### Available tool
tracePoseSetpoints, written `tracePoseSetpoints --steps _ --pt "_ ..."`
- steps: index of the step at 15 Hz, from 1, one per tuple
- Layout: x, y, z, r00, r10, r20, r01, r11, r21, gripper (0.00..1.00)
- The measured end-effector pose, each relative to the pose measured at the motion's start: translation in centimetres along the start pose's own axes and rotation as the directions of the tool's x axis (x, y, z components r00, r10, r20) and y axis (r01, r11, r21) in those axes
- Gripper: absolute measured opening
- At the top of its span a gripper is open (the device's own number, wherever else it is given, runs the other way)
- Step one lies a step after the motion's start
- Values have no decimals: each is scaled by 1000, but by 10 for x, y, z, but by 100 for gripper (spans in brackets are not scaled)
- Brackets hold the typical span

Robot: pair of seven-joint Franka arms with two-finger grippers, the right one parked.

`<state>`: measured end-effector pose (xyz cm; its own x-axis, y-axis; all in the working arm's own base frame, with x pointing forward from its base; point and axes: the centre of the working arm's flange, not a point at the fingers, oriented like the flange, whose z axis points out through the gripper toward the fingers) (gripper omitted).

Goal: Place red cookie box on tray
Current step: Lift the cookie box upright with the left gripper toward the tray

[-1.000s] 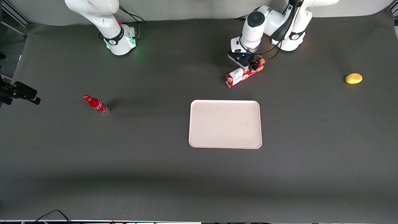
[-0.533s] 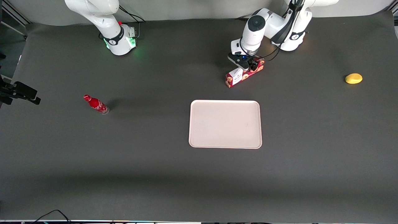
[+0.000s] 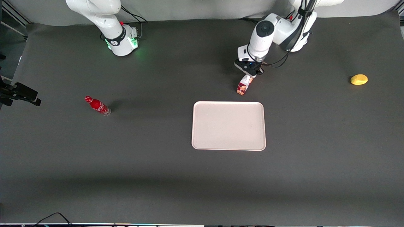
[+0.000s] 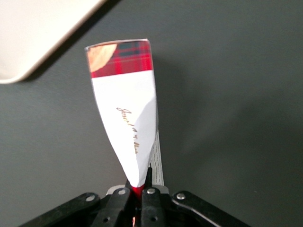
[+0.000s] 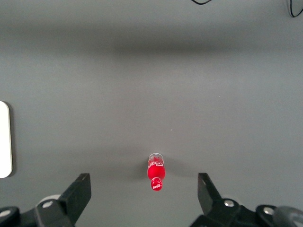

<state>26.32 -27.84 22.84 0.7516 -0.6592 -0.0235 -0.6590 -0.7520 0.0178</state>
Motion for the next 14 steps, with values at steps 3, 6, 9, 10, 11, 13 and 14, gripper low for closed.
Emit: tracePoseSetpoints --steps 3,6,9,10,11,13,14 --pt "8 -15 -2 1000 -25 -7 25 1000 -8 6" --pt "24 -27 -15 999 -53 -2 53 998 -19 6" --pt "53 -42 -48 998 -62 14 63 998 -14 6" --pt "62 -45 -62 998 -67 14 67 998 -11 6" --pt "70 -47 -77 997 -70 15 70 998 -7 6" --pt "81 -51 -114 996 -80 30 80 997 7 6" --pt "86 -55 -138 995 -89 43 89 996 13 6"
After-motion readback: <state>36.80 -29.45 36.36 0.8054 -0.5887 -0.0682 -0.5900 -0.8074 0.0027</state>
